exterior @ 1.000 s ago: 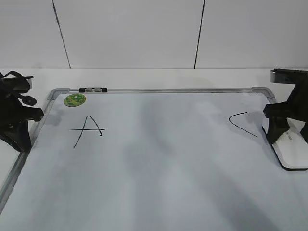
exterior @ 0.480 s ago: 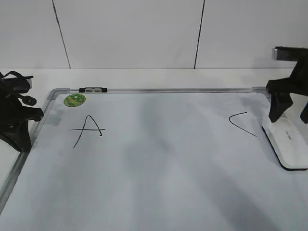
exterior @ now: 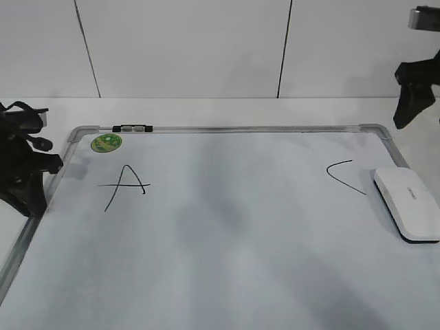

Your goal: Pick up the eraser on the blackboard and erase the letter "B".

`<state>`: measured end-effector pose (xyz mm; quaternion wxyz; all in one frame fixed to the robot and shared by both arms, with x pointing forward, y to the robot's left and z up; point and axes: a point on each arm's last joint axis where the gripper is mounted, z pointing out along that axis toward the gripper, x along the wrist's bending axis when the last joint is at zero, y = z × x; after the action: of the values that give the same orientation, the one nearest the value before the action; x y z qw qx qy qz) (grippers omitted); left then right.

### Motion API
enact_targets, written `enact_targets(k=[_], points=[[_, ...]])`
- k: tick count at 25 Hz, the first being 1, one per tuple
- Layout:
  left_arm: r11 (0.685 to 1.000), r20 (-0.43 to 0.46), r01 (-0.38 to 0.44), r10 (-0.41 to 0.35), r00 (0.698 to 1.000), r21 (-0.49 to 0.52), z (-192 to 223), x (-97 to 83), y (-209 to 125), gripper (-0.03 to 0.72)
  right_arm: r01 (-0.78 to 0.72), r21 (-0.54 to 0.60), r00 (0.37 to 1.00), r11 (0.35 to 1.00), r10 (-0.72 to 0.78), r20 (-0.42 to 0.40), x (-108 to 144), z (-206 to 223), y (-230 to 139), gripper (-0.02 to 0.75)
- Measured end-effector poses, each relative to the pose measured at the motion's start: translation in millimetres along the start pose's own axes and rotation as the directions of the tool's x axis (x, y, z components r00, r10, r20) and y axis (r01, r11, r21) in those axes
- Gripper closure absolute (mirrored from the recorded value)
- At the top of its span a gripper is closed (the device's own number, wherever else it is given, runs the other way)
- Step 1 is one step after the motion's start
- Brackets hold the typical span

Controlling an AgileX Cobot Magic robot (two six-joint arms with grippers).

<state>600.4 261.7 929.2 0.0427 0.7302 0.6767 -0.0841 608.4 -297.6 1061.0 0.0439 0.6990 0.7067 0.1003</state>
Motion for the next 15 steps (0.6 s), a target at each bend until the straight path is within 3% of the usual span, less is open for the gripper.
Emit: enact_targets(k=[6,15], points=[[1.0,0.003,-0.006,0.006,1.0,-0.01,-4,-1.7,3,0.375,-0.011,-0.047,0.999,0.999,0.009,-0.037,5,-19,-5,0.15],[0.993,-0.01,-0.058,0.058,0.998,-0.099,-67,-12.3,18,0.356,-0.01,-0.14,0.998,0.99,0.002,-0.057,11,-58,-21,0.153]])
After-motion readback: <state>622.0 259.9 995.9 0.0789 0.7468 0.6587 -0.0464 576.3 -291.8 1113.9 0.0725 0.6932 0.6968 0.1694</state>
